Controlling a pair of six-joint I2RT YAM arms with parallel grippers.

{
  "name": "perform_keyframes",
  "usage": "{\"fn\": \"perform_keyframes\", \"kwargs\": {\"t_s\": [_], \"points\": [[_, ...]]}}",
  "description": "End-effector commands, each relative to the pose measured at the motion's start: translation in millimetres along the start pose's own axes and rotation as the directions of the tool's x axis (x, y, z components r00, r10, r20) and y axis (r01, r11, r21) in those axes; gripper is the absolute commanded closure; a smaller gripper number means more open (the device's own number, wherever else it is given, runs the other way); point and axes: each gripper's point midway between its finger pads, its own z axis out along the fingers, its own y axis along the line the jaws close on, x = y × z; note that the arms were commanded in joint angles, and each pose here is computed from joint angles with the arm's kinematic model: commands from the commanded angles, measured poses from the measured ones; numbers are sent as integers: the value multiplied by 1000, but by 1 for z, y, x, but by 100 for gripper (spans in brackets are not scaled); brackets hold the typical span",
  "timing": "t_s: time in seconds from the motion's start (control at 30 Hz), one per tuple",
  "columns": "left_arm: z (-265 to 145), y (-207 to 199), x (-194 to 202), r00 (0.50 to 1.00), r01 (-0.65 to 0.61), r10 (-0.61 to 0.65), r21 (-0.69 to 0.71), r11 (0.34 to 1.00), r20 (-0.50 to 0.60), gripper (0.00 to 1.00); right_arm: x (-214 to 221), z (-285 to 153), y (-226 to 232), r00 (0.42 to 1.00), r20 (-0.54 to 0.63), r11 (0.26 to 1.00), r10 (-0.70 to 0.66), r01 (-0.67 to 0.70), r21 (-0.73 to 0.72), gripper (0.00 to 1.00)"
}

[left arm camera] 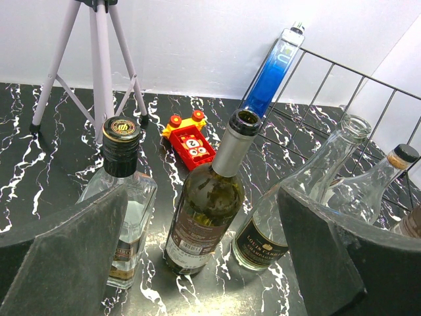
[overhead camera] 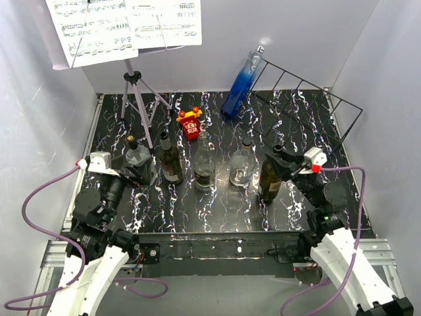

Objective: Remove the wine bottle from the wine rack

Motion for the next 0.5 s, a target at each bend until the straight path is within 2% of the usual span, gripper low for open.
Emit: {"fn": "perform_keyframes", "kwargs": {"t_s": [0.0, 0.2, 0.33, 0.47], "points": [[0, -2, -3, 1000, 0, 0, 11, 1000, 10, 2, -54, 0, 49, 993, 120, 980, 14, 10, -197, 99], [-2, 1, -7, 1000, 2, -1, -8, 1000, 24, 2, -69, 4, 109, 976, 129, 902, 173, -105, -419, 99], [-6, 6, -12, 999, 4, -2, -33, 999, 49, 2, -80, 24, 144, 961, 169, 861, 221, -111, -496, 99], [-12, 12, -18, 997, 9, -3, -66, 998, 80, 2, -89, 48, 195, 944, 223, 791, 243, -60, -609, 99]]}}
